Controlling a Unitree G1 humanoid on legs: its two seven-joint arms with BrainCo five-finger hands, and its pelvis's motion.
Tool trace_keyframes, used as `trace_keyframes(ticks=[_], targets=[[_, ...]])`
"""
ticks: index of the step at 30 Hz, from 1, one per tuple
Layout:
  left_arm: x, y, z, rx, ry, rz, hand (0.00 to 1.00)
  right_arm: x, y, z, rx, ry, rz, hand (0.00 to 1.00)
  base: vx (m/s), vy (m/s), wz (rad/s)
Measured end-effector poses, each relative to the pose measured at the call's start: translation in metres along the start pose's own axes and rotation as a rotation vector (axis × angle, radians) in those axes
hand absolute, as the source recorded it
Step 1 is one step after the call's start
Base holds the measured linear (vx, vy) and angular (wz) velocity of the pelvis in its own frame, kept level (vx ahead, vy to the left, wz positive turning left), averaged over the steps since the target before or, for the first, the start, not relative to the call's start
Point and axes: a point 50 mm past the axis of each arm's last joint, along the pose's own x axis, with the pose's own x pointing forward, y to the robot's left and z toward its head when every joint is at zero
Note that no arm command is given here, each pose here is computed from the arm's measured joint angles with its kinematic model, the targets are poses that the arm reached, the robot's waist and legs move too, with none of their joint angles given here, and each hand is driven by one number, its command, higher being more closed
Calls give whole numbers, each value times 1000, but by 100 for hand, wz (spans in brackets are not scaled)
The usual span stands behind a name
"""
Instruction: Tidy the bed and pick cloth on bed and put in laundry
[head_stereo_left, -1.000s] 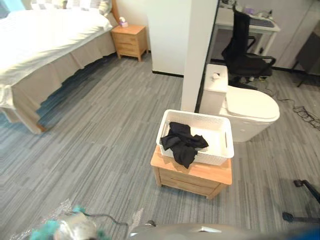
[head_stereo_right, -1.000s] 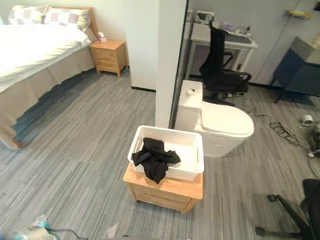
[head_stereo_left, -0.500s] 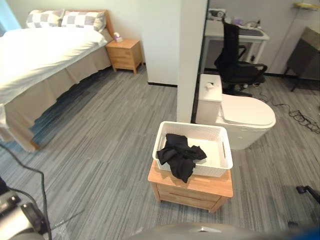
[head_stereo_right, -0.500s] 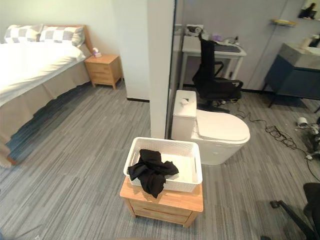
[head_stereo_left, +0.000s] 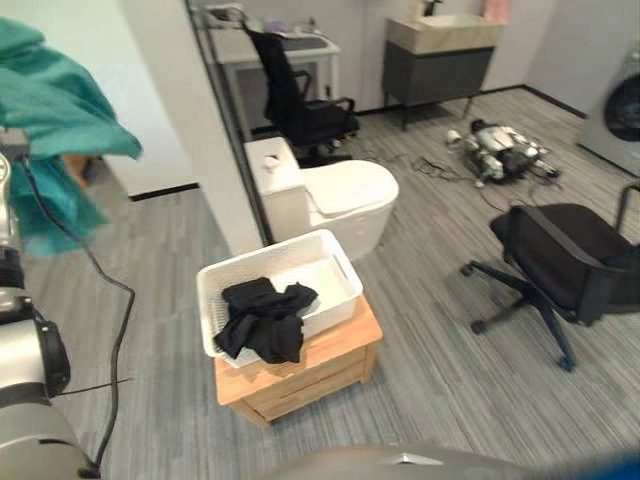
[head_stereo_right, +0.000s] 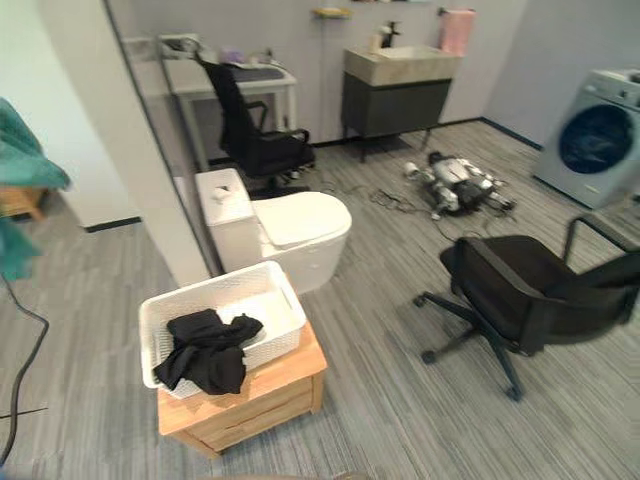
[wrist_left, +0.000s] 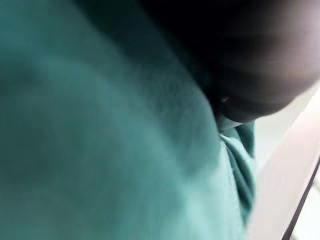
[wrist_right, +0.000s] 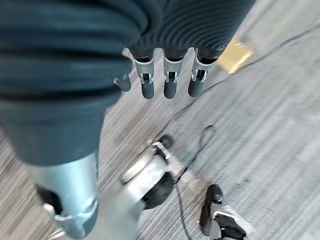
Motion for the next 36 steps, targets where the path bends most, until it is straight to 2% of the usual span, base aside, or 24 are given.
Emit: trace_keyframes(ticks=[7, 11, 15, 18, 21, 24, 28, 30, 36], targets=[[-10, -36, -6, -1, 20, -120, 100, -3, 11, -14, -1, 7, 23, 0, 16, -34, -15], [-23, -71, -9, -26, 32, -210, 100, -1, 15, -8, -102, -3, 49, 0, -35, -46, -2], [-35, -91, -15, -20, 43, -295, 100, -1, 11, -2, -130, -9, 39, 0, -58, -70, -2], [-45, -105, -9, 78, -76, -369, 100, 0, 11, 0, -146, 3, 39, 0, -64, -92, -2], [-63, -121, 16, 102, -281, -464, 100, 0, 11, 2, -155, 10, 44, 0, -70, -78, 0], [-86, -139, 32, 10, -369, -593, 100, 0, 5, 6, -151, 7, 30, 0, -69, -56, -4], [-113, -159, 28, -116, -319, -735, 100, 0, 5, 9, -123, -2, 28, 0, -62, -64, -6], [-137, -173, 17, -120, -279, -835, 100, 1, 8, 9, -125, 6, 41, 0, -67, -75, -7], [-181, -189, -16, -76, -172, -983, 100, 1, 13, 11, -149, 8, 60, 0, -62, -58, -3]])
